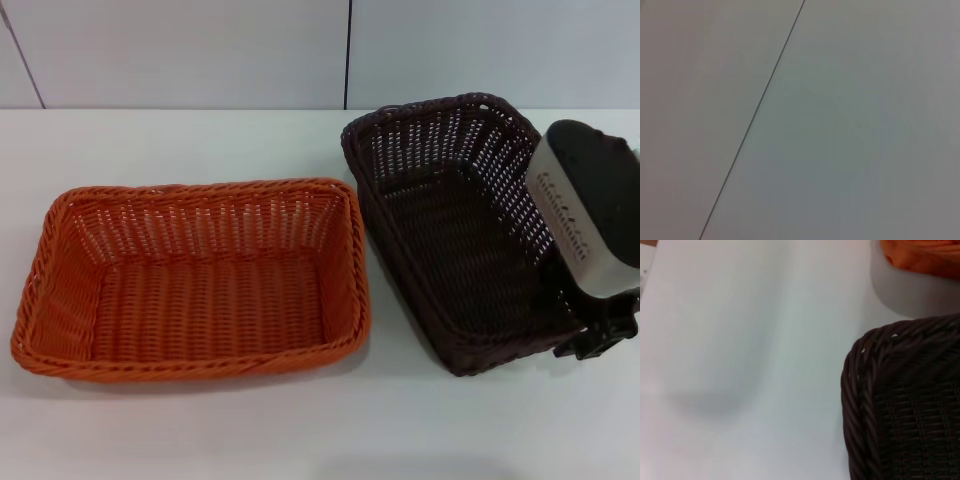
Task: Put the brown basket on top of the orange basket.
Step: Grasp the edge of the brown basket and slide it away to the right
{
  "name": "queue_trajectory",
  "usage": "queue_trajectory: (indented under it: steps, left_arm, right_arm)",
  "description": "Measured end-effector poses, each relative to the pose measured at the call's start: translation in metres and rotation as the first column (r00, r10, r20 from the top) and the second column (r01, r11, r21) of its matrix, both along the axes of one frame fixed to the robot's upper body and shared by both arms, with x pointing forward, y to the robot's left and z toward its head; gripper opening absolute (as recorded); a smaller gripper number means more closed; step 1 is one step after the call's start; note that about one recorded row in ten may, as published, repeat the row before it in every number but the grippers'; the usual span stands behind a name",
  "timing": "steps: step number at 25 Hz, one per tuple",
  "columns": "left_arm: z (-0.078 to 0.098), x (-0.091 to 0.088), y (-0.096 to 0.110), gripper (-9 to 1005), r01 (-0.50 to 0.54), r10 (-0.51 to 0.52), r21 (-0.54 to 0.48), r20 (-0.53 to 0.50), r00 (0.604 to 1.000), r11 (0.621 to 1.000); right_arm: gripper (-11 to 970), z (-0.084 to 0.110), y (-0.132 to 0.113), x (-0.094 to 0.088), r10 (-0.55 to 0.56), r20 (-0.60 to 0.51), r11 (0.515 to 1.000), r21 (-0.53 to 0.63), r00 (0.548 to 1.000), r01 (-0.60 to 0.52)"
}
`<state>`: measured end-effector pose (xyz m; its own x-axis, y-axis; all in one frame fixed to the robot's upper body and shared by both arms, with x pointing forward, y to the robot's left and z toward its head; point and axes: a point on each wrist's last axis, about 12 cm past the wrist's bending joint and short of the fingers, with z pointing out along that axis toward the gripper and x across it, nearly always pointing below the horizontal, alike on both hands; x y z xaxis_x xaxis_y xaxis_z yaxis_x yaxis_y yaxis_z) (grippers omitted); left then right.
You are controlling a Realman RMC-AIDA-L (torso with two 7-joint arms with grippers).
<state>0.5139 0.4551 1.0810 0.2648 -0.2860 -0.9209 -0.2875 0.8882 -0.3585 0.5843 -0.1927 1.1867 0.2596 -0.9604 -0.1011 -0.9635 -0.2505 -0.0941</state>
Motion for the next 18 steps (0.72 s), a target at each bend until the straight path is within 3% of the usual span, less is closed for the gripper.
queue_trajectory:
  steps: [10, 16, 18]
  left_arm:
    - [-0.001, -0.007, 0.003, 455, -0.007, 0.007, 0.005, 0.011, 1.000, 1.000]
    - [0.000, -0.009, 0.004, 455, -0.008, 0.008, 0.009, 0.017, 1.000, 1.000]
    - [0.000, -0.009, 0.005, 454, -0.008, 0.008, 0.011, 0.018, 1.000, 1.000]
  right_arm:
    - [427, -0.001, 0.010, -0.001, 0.010, 0.011, 1.000, 0.017, 1.000, -0.010]
    - [196, 0.003, 0.013, -0.001, -0.001, 0.042, 1.000, 0.030, 0.999, 0.000]
    - [160, 0.004, 0.014, -0.002, -0.006, 0.058, 1.000, 0.027, 0.998, 0.004]
